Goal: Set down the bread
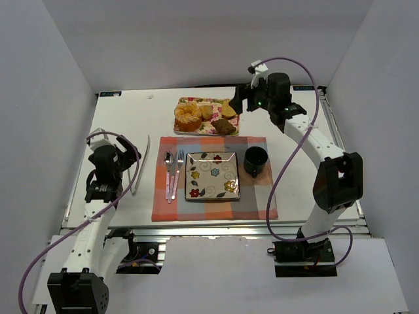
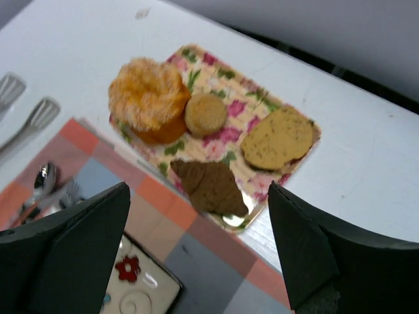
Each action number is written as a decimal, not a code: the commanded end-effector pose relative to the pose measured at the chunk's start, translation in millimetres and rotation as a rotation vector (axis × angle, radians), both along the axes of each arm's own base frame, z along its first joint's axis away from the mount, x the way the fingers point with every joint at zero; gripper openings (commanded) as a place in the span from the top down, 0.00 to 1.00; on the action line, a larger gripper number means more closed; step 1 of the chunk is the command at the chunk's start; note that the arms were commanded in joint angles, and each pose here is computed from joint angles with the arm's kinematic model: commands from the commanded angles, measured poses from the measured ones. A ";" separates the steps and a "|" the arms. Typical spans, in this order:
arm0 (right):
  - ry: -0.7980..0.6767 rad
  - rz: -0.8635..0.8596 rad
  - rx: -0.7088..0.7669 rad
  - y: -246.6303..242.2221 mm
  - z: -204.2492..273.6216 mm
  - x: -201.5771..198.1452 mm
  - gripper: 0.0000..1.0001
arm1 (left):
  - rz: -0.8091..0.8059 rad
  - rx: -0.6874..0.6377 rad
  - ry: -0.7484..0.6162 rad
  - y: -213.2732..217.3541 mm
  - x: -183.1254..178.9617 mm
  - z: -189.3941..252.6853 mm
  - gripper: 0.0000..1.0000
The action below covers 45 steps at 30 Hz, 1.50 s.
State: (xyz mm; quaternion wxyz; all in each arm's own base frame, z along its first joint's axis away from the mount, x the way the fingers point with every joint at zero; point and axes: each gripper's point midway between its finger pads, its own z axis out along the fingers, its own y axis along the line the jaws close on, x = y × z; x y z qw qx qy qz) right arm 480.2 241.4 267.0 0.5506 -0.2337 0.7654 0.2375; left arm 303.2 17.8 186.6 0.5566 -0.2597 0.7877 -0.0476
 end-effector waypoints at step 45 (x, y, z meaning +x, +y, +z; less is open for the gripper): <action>0.092 0.689 0.052 -7.3 -60.6 -110.8 0.11 | -0.398 0.212 0.667 -12.4 21.3 -169.2 0.72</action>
